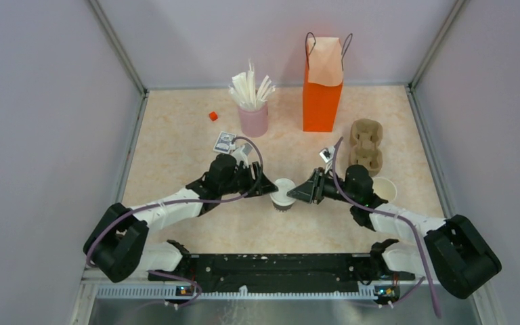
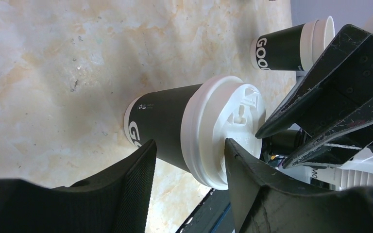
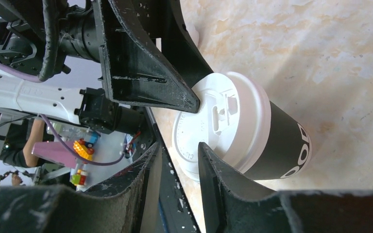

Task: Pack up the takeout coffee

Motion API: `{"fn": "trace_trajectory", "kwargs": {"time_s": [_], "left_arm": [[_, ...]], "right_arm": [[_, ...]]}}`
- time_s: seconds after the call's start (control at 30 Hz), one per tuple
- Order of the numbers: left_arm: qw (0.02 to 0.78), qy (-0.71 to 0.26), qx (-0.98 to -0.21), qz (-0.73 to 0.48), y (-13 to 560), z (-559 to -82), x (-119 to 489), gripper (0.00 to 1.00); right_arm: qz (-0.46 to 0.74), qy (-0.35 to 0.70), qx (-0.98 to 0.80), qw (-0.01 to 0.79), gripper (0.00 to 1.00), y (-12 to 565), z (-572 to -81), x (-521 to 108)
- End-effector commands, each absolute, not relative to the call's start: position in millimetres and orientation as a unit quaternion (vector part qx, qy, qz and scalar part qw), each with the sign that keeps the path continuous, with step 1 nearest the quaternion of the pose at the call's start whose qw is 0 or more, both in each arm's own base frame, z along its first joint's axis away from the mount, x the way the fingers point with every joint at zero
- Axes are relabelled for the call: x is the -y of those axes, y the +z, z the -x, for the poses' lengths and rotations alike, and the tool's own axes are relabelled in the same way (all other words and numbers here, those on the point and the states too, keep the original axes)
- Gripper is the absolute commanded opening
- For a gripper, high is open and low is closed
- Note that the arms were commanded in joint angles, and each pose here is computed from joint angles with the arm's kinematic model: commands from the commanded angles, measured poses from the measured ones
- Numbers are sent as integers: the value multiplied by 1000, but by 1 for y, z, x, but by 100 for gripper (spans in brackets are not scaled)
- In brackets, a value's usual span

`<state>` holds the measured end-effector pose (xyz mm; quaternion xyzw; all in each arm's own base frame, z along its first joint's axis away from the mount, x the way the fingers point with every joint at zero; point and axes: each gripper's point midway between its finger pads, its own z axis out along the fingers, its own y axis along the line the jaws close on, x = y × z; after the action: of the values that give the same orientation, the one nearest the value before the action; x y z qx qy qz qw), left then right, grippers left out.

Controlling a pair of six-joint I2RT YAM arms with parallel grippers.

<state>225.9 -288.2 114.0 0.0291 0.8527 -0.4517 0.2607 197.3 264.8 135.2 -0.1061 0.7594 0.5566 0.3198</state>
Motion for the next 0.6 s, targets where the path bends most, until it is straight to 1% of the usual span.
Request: {"fn": "trace_trajectory", "kwargs": {"time_s": [0.0, 0.2, 0.33, 0.4, 0.47, 0.57], "left_arm": [[246, -364, -898, 0, 67, -219, 256, 58], [246, -356, -901, -5, 70, -221, 256, 57], [243, -348, -906, 2, 66, -220, 253, 56], [238, -359, -902, 1, 69, -217, 256, 56], [235, -372, -898, -1, 75, -216, 260, 56], [237, -394, -888, -4, 87, -214, 265, 57]], "right_arm": [[64, 440, -866, 227, 35, 37, -175, -231], [57, 420, -878, 224, 35, 12, -165, -219], [72, 436, -873, 206, 35, 14, -164, -227], [79, 450, -863, 216, 35, 34, -172, -235], [92, 460, -848, 246, 35, 68, -187, -242], [117, 451, -838, 286, 44, 120, -202, -245]]}}
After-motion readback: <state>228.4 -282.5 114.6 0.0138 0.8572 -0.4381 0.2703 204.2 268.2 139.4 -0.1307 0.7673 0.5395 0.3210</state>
